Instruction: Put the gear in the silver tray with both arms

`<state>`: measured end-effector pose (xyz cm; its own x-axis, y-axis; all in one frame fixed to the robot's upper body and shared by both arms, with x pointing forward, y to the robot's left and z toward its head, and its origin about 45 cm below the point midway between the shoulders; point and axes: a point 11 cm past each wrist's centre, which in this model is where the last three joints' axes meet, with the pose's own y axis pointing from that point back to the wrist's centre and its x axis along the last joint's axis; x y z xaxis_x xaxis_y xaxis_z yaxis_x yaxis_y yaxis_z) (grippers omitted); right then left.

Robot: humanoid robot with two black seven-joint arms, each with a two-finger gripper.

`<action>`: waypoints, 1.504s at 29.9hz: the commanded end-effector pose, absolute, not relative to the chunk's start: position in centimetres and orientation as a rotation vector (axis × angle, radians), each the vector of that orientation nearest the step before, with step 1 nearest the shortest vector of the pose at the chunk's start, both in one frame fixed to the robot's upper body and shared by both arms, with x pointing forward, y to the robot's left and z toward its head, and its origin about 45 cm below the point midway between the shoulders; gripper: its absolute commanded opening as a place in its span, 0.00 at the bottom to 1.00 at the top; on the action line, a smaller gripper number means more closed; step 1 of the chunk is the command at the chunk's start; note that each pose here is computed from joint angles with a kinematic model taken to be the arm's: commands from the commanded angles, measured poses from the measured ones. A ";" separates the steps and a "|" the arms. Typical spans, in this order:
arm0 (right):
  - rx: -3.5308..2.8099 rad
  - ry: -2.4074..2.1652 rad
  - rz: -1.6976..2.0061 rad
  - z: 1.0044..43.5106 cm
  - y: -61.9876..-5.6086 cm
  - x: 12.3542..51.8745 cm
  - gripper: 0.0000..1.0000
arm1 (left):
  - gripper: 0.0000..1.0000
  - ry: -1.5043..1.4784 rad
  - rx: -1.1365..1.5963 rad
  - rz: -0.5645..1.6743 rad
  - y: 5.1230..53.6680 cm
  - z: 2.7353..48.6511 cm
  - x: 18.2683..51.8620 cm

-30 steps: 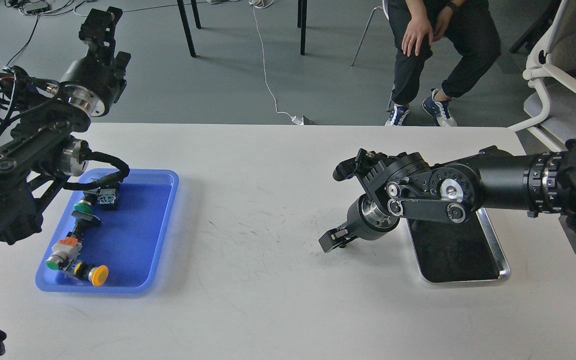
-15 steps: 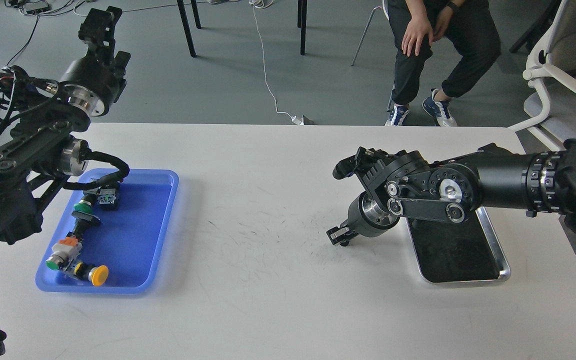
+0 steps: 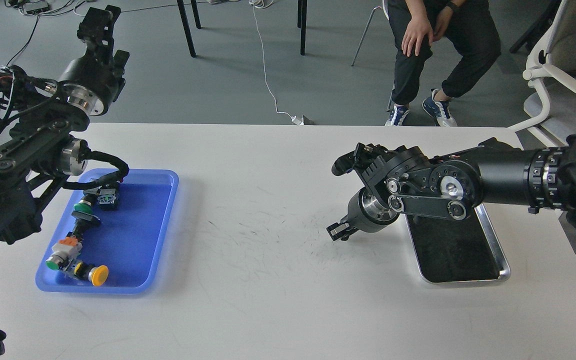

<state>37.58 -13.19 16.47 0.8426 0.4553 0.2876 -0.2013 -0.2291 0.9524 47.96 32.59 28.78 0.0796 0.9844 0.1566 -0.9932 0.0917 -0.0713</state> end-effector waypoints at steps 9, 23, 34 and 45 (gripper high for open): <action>1.766 -0.181 0.526 26.1 -25.5 40.5 0.05 | 0.98 -0.179 0.059 1.477 32.4 28.7 48.0; 1.772 -0.068 0.266 18.3 -33.3 30.8 0.05 | 0.98 -0.176 0.056 1.465 31.7 28.6 48.1; 1.710 -0.090 0.279 17.0 -34.7 32.2 0.06 | 0.98 -0.175 0.058 1.468 31.8 28.6 48.0; 1.694 -0.107 0.307 16.1 -33.8 33.8 0.29 | 0.98 -0.176 0.060 1.468 31.9 28.5 48.0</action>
<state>33.70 -33.83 16.27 0.9596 0.1056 0.2608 -0.2436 -0.1522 0.9579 48.02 31.82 28.56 0.0931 0.9836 0.1545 -0.9922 0.1045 -0.0675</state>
